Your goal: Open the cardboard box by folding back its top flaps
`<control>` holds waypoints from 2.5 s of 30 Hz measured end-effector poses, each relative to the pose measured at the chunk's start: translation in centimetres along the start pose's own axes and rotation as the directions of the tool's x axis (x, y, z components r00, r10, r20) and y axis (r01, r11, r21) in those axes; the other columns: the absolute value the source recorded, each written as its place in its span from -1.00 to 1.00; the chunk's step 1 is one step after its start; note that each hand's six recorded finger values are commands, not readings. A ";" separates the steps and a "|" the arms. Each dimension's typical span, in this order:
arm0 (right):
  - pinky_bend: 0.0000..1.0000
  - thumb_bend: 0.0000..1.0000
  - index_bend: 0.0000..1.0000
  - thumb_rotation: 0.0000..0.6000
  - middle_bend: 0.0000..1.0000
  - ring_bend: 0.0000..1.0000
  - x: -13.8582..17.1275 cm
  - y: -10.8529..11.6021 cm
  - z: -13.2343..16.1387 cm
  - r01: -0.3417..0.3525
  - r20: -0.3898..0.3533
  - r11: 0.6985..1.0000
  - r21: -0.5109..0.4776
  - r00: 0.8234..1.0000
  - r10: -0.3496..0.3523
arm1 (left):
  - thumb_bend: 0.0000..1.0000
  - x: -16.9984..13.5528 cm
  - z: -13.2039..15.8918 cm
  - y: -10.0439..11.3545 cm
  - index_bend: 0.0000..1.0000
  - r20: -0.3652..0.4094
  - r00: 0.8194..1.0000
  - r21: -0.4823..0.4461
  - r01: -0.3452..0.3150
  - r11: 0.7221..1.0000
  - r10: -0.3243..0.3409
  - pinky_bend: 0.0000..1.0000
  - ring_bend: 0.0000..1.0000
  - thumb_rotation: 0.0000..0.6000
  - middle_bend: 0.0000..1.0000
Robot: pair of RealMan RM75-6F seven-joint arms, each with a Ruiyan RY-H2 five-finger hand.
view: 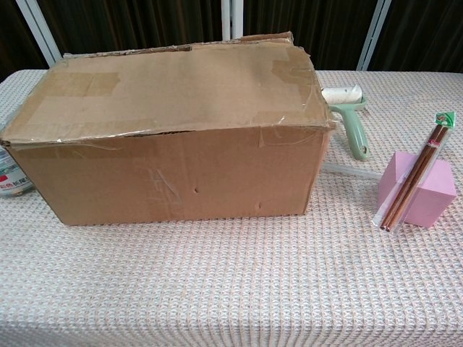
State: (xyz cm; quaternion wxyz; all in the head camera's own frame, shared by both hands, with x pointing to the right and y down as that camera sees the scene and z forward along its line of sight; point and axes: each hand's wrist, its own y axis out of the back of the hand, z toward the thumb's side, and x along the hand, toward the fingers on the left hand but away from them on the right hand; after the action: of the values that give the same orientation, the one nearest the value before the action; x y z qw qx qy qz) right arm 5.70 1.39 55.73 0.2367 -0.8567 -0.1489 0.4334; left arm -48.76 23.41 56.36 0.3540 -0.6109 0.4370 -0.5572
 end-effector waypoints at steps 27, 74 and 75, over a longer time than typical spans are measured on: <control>-1.00 0.80 -1.00 1.00 -0.78 -1.00 -3.1 -2.5 -2.6 -0.091 0.071 0.992 -0.082 0.993 0.097 | -1.00 -0.8 -0.9 0.0 -0.76 -0.036 0.999 0.010 0.021 1.000 -0.021 -0.52 -0.72 0.29 -0.71; -1.00 0.84 -1.00 1.00 0.02 -0.92 7.1 1.8 -2.8 -0.058 -0.123 0.929 -0.365 0.992 0.014 | -1.00 0.3 1.0 0.8 -0.76 0.015 1.000 -0.031 0.000 1.000 0.001 -0.51 -0.72 0.30 -0.71; -1.00 0.84 -1.00 1.00 0.02 -0.92 7.7 1.5 -2.4 -0.068 -0.140 0.928 -0.367 0.990 0.017 | -1.00 0.4 1.1 0.9 -0.76 0.018 1.000 -0.032 -0.006 0.999 0.007 -0.51 -0.72 0.30 -0.71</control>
State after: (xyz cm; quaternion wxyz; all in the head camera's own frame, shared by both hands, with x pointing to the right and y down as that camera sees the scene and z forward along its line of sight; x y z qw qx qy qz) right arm 12.19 3.02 51.04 0.0704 -0.9162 -0.1931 0.3440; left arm -47.77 22.60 55.51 0.3498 -0.6201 0.4447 -0.5435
